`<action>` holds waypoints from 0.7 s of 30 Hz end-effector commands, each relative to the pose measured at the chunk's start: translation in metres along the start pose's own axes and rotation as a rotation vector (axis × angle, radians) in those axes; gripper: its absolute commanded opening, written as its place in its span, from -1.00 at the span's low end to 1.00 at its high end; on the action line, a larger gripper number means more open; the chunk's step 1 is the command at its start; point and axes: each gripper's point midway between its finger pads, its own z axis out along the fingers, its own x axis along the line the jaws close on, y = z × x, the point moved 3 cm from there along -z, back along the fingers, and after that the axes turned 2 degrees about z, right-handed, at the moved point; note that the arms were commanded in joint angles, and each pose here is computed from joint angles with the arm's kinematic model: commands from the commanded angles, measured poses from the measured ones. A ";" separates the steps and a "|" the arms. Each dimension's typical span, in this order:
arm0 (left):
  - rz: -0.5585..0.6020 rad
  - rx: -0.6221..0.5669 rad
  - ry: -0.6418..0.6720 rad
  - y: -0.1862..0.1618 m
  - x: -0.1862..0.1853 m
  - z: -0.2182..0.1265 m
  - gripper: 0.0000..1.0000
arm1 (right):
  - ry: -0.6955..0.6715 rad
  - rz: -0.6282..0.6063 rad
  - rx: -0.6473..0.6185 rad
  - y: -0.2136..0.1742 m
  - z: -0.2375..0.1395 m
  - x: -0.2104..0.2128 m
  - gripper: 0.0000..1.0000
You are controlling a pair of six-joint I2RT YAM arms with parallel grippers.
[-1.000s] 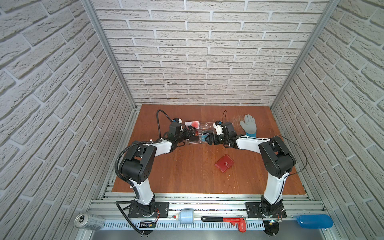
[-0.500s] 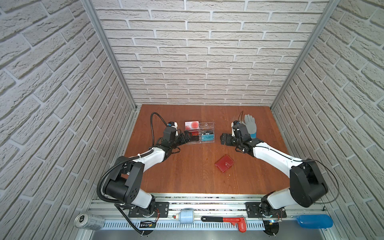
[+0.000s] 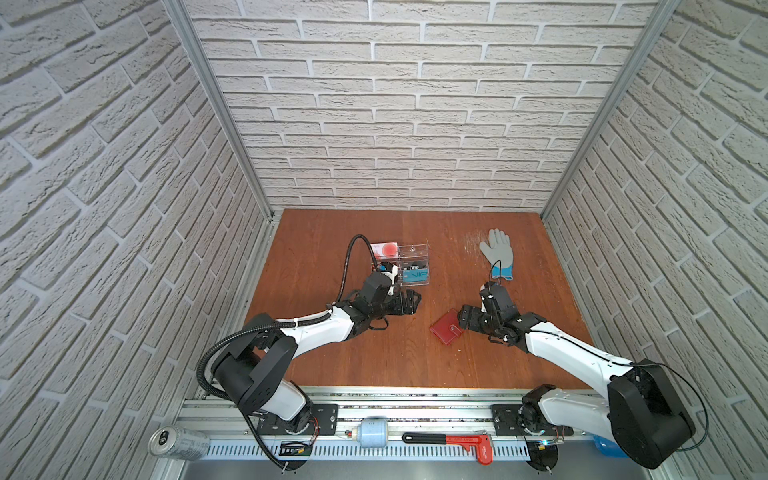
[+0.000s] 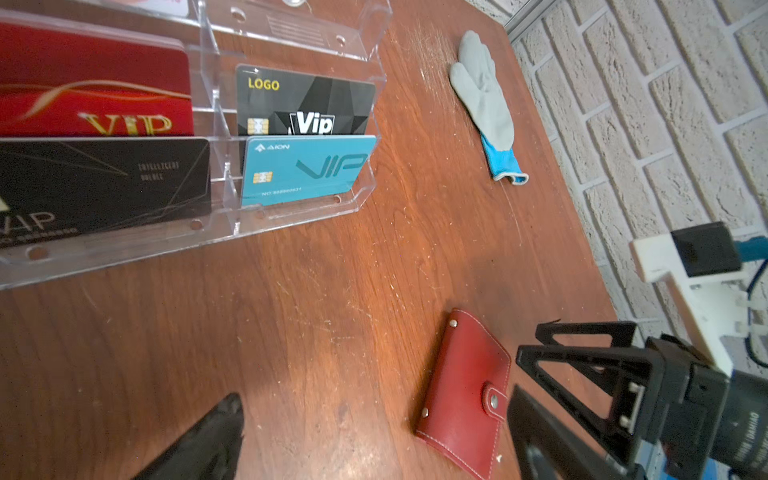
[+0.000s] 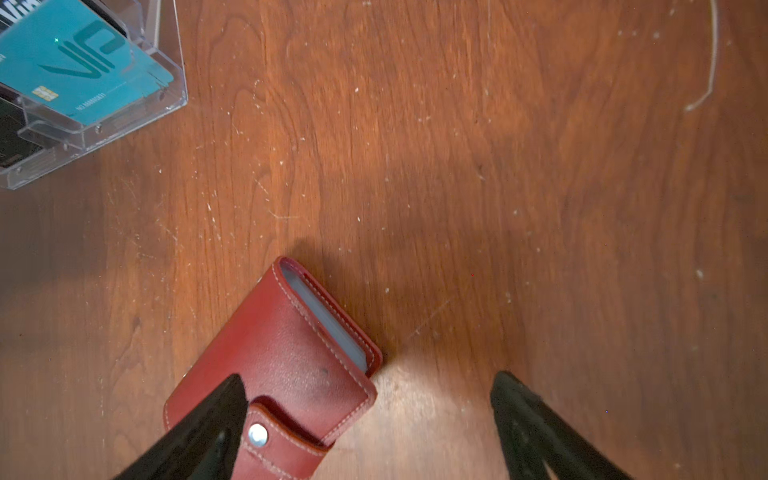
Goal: Take the credit cards out of the card holder
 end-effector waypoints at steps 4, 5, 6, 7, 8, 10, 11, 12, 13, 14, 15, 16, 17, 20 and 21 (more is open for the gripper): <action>-0.019 -0.003 -0.064 -0.005 -0.006 0.005 0.96 | 0.111 0.065 0.022 -0.010 0.006 0.027 0.76; -0.026 -0.001 -0.072 -0.007 -0.006 0.005 0.96 | 0.118 0.068 0.028 -0.012 0.009 0.031 0.76; -0.032 -0.001 -0.079 -0.009 -0.006 0.005 0.96 | 0.121 0.066 0.033 -0.014 0.010 0.034 0.76; -0.039 0.002 -0.082 -0.011 -0.005 0.006 0.96 | 0.121 0.064 0.034 -0.016 0.012 0.037 0.76; -0.043 0.004 -0.083 -0.014 -0.004 0.006 0.96 | 0.120 0.064 0.038 -0.018 0.013 0.040 0.75; -0.047 0.009 -0.081 -0.017 -0.002 0.007 0.96 | 0.118 0.073 0.045 -0.022 0.016 0.043 0.74; -0.049 0.014 -0.078 -0.019 0.000 0.007 0.96 | 0.116 0.080 0.045 -0.024 0.017 0.045 0.71; -0.049 0.015 -0.074 -0.021 0.001 0.007 0.96 | 0.112 0.085 0.044 -0.026 0.018 0.045 0.69; -0.050 0.016 -0.071 -0.021 0.002 0.006 0.96 | 0.112 0.090 0.039 -0.027 0.018 0.047 0.69; -0.050 0.016 -0.069 -0.022 0.003 0.006 0.96 | 0.114 0.100 0.031 -0.028 0.019 0.049 0.68; -0.049 0.016 -0.068 -0.022 0.003 0.006 0.96 | 0.117 0.110 0.024 -0.028 0.020 0.050 0.66; -0.049 0.015 -0.068 -0.022 0.003 0.005 0.96 | 0.118 0.121 0.015 -0.027 0.020 0.053 0.62; -0.048 0.012 -0.069 -0.021 0.003 0.005 0.96 | 0.115 0.129 0.011 -0.027 0.021 0.054 0.59; -0.049 0.009 -0.069 -0.021 0.002 0.003 0.96 | 0.100 0.151 -0.012 -0.023 0.026 0.061 0.57; -0.049 0.005 -0.070 -0.020 0.002 0.002 0.97 | 0.096 0.159 -0.015 -0.022 0.030 0.064 0.56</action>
